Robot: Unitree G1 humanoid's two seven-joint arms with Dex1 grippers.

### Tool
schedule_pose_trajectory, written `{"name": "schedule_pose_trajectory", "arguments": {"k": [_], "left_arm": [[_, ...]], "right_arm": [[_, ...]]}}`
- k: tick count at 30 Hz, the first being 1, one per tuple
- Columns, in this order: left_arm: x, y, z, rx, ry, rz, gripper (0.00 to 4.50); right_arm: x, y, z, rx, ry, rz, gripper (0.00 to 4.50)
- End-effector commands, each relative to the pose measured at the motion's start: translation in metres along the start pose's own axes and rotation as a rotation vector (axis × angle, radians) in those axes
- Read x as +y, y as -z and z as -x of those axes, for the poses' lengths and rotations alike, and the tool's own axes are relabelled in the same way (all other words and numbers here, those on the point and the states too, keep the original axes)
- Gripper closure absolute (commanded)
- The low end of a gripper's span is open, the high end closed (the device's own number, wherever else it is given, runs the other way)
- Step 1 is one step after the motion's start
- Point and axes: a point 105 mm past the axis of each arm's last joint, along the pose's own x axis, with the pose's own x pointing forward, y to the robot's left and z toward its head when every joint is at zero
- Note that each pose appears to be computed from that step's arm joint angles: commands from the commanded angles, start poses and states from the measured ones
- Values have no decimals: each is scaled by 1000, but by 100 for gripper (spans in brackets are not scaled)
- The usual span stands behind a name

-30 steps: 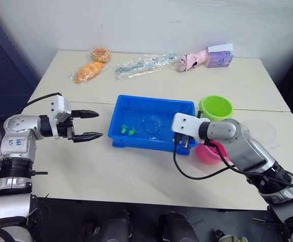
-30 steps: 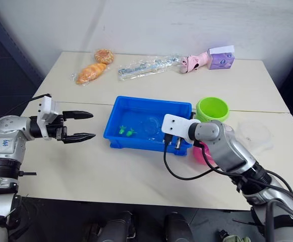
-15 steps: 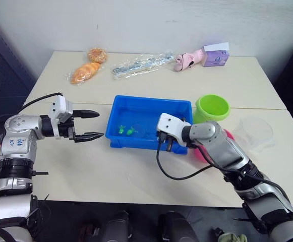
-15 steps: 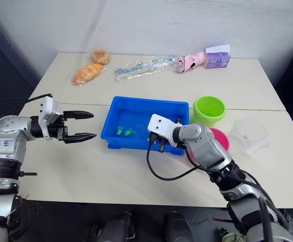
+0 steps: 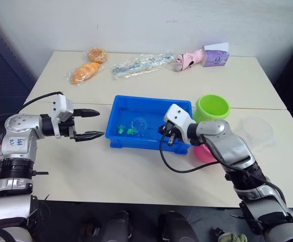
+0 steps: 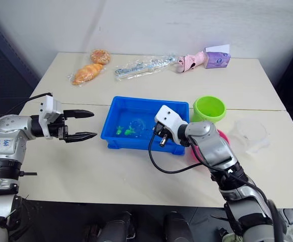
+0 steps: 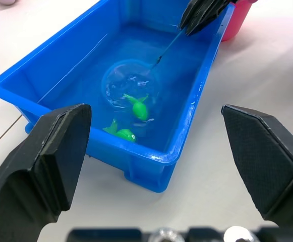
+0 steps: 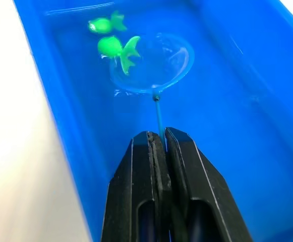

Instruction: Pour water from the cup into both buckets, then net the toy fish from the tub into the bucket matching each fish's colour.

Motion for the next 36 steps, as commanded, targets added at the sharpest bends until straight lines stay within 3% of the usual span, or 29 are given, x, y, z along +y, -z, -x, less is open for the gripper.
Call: {"name": "schedule_pose_trajectory", "arguments": {"k": [1,24,30,36], "left_arm": [[2,-10,2,-25,-15,-31,5],[-6,-69,-38,-220,111,-48,5],[-11,-90,-55,-321,150,31,5],[-23,-93,-75,-350,189,75,5]], "right_arm": [[0,-20,13,-112,2,-49,450],[-22,-18,105,-180,94,-241,450],[-32,-16,142,-187,204,-281,450],[-52,-4,181,-164,377,-307,450]]}}
